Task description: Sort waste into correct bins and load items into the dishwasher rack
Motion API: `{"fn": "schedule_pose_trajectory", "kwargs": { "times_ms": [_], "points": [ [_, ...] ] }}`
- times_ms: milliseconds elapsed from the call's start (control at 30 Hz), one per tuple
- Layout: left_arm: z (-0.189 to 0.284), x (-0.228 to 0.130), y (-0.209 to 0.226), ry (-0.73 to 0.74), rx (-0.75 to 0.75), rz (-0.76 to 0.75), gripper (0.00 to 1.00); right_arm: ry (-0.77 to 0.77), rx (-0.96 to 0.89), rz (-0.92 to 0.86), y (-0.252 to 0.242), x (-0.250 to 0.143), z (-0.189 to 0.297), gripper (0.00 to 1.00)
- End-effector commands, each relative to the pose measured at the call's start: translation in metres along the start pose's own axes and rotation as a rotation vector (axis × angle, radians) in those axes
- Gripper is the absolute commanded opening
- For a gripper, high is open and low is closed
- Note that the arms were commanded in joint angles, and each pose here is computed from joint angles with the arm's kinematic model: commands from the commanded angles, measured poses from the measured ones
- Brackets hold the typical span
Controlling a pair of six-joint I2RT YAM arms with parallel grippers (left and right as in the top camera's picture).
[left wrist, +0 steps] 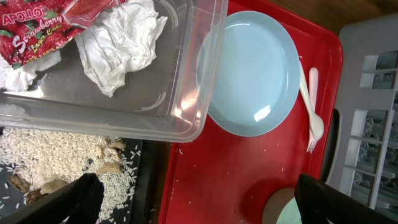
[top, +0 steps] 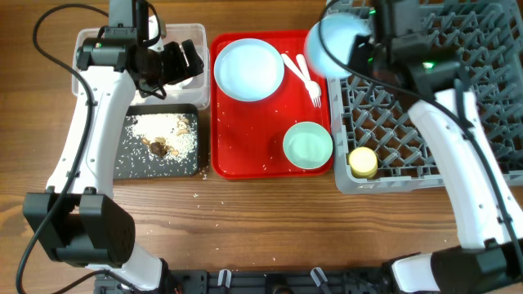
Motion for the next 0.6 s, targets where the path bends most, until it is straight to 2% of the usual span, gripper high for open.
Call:
{"fn": "schedule_pose_trajectory", "kwargs": {
  "times_ms": [0, 133, 367, 567],
  "points": [
    [0.006, 0.002, 0.0, -0.021, 0.008, -0.006, 1.0, -0.242, -0.354, 0.045, -0.02, 0.029, -0.008, 0.04],
    [0.006, 0.002, 0.0, -0.021, 0.008, -0.007, 1.0, -0.334, -0.492, 0.16, -0.013, 0.045, -0.04, 0.04],
    [0.006, 0.002, 0.0, -0.021, 0.008, -0.007, 1.0, -0.361, -0.77, 0.319, -0.001, 0.037, -0.125, 0.04],
    [0.006, 0.002, 0.0, -0.021, 0.008, -0.006, 1.0, -0.335, -0.822, 0.414, 0.008, 0.018, -0.179, 0.04]
  ]
}}
Point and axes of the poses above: each gripper's point midway between its finger pads, its own z axis back along the fingers, its own y axis along the line the jaws close on, x = y × z, the point moved 8 cm from there along z, back along the fingers, and after that the axes turned 2 degrees about -z, right-handed, at the moved point
